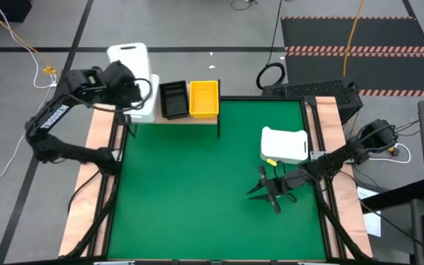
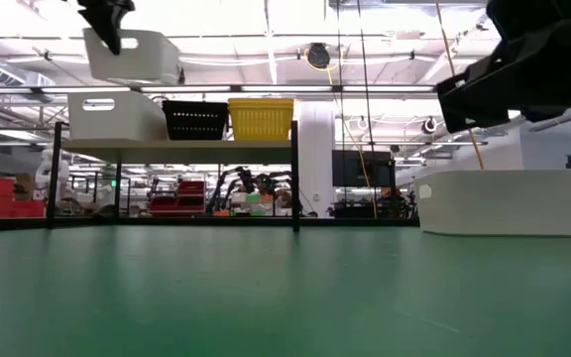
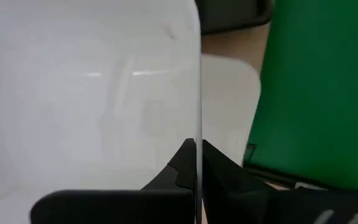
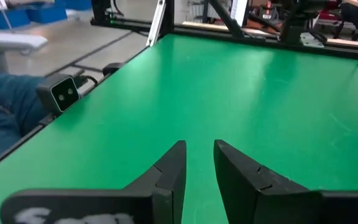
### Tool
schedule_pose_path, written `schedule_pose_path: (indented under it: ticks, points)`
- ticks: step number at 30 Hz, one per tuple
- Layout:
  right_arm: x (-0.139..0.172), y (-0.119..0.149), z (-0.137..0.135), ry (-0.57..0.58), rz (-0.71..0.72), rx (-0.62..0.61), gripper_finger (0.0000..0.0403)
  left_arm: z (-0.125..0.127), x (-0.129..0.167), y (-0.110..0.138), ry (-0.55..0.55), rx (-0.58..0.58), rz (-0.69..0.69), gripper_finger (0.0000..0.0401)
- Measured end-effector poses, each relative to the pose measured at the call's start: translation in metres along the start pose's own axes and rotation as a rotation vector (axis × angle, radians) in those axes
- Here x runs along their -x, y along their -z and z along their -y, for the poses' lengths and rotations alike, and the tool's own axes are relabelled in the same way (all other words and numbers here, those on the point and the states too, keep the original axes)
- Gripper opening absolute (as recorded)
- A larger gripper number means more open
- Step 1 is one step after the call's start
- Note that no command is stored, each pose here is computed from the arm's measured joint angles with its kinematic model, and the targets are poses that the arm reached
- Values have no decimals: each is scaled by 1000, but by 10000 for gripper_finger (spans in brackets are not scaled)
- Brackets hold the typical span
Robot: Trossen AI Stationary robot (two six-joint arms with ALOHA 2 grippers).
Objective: Stack baskets on shelf by color
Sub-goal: Stack the bottom white bin on top of the other white bin on the shelf
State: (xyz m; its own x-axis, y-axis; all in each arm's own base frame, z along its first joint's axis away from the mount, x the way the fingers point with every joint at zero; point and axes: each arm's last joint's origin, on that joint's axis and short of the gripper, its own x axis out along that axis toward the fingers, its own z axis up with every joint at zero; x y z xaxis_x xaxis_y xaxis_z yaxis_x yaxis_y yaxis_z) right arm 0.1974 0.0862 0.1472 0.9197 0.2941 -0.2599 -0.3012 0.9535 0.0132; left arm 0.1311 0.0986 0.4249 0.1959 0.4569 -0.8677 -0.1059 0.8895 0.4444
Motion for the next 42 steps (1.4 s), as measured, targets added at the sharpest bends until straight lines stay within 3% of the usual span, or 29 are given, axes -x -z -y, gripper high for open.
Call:
schedule_pose_path:
  ticks: [4,12,20,33,42]
  points:
    - [6,5,1,-2,45,-12,75,10,2,19,-7,15,-1,3]
    - [8,-3,1,-10,139,30,75,35,-16,46,25,-63,-57,2]
    - [9,-6,0,-13,175,26,75,39,-21,48,75,-146,-51,3]
    - [8,-6,0,-15,170,38,75,38,-19,44,86,-126,16,3]
    - [8,-6,0,-15,169,38,75,39,-20,40,168,-119,86,4]
